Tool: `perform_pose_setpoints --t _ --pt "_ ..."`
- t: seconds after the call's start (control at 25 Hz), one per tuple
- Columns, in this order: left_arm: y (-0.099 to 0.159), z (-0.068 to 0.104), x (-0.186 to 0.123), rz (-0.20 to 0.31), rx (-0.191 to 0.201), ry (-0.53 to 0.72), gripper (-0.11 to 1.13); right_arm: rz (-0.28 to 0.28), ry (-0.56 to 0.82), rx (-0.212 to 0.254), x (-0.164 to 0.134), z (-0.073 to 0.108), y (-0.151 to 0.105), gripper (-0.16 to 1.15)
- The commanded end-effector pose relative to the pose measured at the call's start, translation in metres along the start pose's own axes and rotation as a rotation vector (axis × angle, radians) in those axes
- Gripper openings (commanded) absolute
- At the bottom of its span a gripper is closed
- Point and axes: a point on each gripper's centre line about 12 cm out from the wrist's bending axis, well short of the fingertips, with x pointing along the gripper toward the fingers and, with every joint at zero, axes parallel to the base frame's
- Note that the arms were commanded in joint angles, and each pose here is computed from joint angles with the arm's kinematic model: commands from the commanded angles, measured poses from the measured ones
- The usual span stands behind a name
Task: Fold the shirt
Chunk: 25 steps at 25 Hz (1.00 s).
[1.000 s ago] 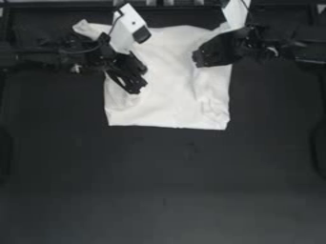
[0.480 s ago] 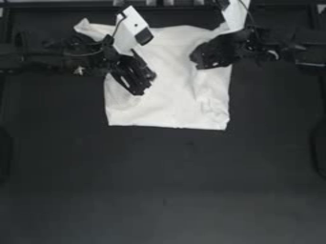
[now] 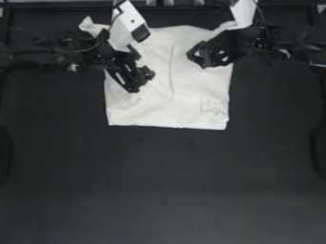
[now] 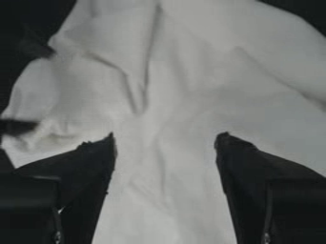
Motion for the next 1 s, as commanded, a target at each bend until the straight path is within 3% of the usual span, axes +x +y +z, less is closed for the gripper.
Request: perform_pose_setpoints --t 0.04,0.24,0.32,0.36,0.48,0.56,0.64,0.84,0.96,1.0 --pt "0.016 0.019 -0.040 0.045 0.021 -0.062 0.93 0.025 -0.043 -0.004 -0.017 0.008 0.004 0.92" --pt "0.029 0.006 -0.051 0.130 0.086 0.017 0.93 0.045 -0.049 -0.027 -0.028 0.003 0.009 0.92" --pt "0.026 -0.003 -0.051 0.134 0.110 0.047 0.93 0.049 -0.052 -0.058 -0.034 0.000 0.012 0.92" --pt "0.021 -0.007 -0.051 0.124 0.141 0.054 0.94 0.050 -0.047 -0.083 -0.037 -0.002 0.015 0.92" --pt "-0.003 -0.018 -0.055 0.071 0.258 0.068 0.94 0.041 -0.008 -0.224 -0.046 -0.014 0.026 0.92" --pt "-0.014 -0.018 -0.061 0.036 0.281 0.060 0.94 0.036 0.022 -0.315 -0.053 -0.021 0.034 0.92" --pt "-0.023 -0.018 -0.068 0.014 0.308 0.055 0.95 0.040 0.043 -0.372 -0.060 -0.024 0.040 0.92" --pt "-0.031 -0.027 -0.076 0.000 0.410 0.105 1.03 0.063 0.068 -0.549 -0.073 -0.028 0.049 0.94" --pt "-0.037 -0.034 -0.074 -0.013 0.466 0.137 1.03 0.051 0.153 -0.635 -0.074 -0.034 0.048 0.94" --pt "-0.040 -0.037 -0.073 -0.021 0.480 0.148 1.03 0.053 0.185 -0.684 -0.073 -0.039 0.049 0.94"
